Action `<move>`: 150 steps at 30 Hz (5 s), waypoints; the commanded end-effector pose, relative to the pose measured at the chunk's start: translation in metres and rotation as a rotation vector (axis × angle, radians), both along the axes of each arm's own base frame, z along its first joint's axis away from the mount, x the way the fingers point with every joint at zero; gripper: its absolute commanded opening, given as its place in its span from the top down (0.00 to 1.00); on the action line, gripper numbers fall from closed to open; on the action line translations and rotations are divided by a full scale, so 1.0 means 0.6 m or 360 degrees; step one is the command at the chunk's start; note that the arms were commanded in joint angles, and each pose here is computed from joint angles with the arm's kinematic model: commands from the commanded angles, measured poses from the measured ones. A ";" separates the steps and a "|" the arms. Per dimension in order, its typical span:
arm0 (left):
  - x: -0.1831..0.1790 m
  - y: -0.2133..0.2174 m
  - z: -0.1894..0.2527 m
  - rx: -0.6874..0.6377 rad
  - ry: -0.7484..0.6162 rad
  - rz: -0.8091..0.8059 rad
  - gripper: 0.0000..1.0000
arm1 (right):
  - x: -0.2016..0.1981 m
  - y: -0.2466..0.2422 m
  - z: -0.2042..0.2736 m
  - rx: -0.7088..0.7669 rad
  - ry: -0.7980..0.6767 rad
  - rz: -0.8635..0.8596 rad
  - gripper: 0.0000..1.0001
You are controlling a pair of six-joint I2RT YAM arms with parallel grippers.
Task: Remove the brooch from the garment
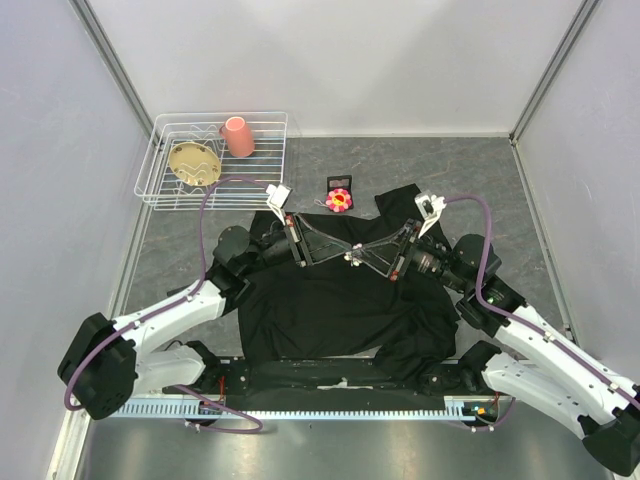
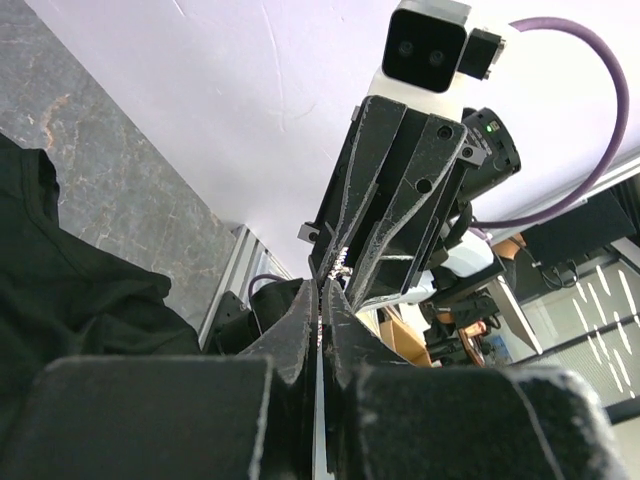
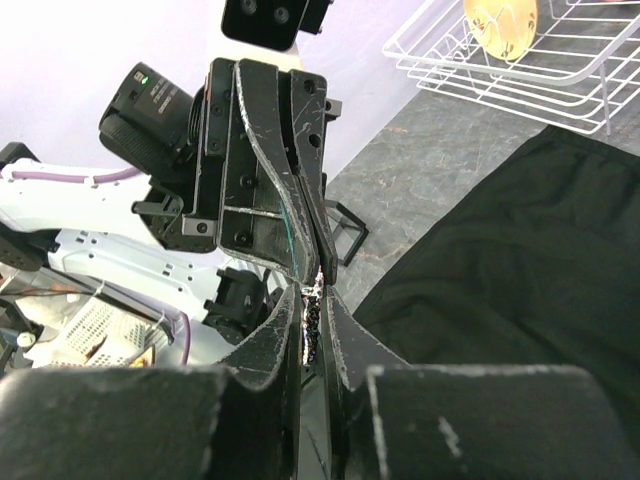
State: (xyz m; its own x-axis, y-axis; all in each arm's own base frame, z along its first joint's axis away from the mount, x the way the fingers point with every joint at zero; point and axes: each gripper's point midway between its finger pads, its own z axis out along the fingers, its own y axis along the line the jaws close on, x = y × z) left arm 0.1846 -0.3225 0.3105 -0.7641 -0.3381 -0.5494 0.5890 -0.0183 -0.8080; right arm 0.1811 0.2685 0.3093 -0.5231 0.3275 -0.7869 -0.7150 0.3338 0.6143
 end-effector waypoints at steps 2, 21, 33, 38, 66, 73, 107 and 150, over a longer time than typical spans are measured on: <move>-0.010 -0.003 0.027 -0.0086 0.0008 0.0033 0.98 | 0.015 -0.001 0.007 0.0089 -0.0007 -0.0093 0.86; -0.014 -0.013 0.022 -0.0017 -0.0045 0.0080 0.98 | 0.014 0.009 0.013 0.0207 0.0117 -0.0073 0.75; -0.016 -0.011 0.010 0.0061 -0.0071 0.0092 0.98 | 0.005 0.005 0.031 0.0218 0.0122 -0.0053 0.48; -0.016 -0.004 0.003 0.0150 -0.0137 0.0121 0.98 | -0.001 -0.008 0.035 0.0167 0.0122 -0.0090 0.27; -0.004 0.119 0.011 0.1046 -0.1395 0.0375 0.98 | 0.053 0.035 -0.022 0.0232 0.1049 -0.0261 0.41; -0.029 0.116 0.015 0.0898 -0.1593 0.0342 0.98 | 0.047 0.041 -0.017 0.0481 0.1241 -0.0204 0.49; -0.015 0.133 -0.046 0.1057 -0.1865 0.0383 0.98 | 0.001 0.137 -0.094 0.0538 0.1912 0.0054 0.56; -0.006 0.144 -0.079 0.1214 -0.1918 0.0337 0.98 | 0.017 0.115 -0.075 0.0282 0.1658 -0.0151 0.59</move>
State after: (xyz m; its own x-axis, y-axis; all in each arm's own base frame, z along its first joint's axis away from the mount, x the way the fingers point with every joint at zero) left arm 0.1764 -0.2372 0.2618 0.2741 0.2593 -0.9261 0.8649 0.3547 0.3553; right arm 0.1898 0.3311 0.2450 -0.8644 0.4901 0.1120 0.2501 0.2261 0.9415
